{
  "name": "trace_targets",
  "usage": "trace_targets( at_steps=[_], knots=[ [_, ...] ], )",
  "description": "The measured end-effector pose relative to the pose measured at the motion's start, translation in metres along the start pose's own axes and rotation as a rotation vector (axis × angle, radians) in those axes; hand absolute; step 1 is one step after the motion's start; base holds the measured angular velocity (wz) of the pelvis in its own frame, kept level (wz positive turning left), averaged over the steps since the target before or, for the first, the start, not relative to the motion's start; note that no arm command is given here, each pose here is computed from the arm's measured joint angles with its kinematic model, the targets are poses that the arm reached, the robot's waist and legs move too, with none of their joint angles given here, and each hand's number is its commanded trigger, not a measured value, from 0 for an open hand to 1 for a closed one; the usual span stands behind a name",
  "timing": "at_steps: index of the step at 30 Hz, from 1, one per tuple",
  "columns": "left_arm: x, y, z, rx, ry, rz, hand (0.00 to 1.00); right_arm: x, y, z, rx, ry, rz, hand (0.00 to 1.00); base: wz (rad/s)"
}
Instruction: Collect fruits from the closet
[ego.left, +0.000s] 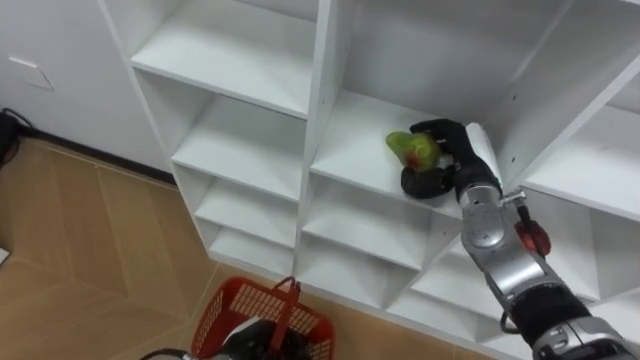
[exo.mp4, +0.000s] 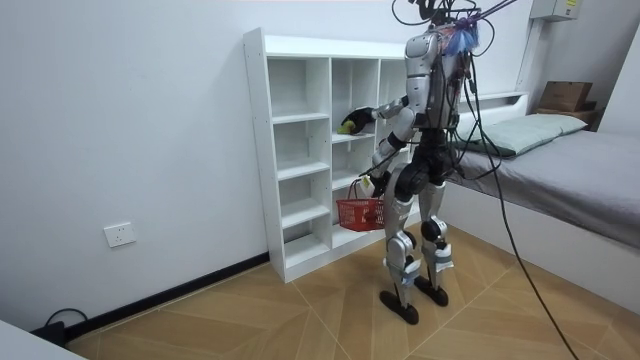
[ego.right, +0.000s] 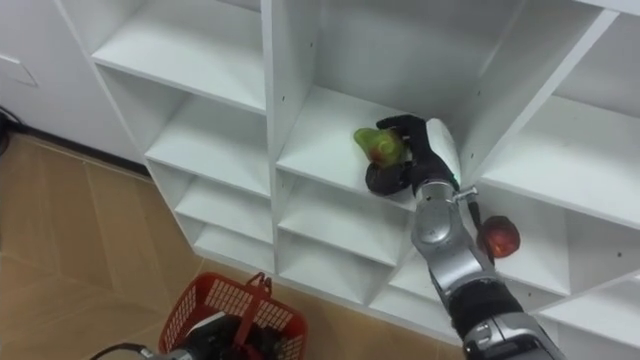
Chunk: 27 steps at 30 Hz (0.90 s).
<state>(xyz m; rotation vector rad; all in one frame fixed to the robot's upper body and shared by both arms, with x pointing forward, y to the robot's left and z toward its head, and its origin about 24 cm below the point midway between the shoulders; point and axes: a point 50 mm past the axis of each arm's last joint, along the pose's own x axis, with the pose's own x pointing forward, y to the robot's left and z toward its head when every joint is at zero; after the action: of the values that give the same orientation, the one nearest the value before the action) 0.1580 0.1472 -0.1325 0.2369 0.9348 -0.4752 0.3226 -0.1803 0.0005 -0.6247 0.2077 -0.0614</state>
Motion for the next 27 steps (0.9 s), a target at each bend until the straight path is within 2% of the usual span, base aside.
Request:
trace_targets(
  at_steps=[18,27],
  knots=[
    [0.0035,0.0036,-0.0009,0.02,0.025,0.036,1.0,0.0,0.0003,0.0007,0.042,-0.007,0.015,1.0,0.0],
    [0.0044,0.0027,-0.0025,0.014,0.026,0.046,1.0,0.0001,0.001,0.0038,0.118,-0.006,0.015,1.0,0.0]
  ],
)
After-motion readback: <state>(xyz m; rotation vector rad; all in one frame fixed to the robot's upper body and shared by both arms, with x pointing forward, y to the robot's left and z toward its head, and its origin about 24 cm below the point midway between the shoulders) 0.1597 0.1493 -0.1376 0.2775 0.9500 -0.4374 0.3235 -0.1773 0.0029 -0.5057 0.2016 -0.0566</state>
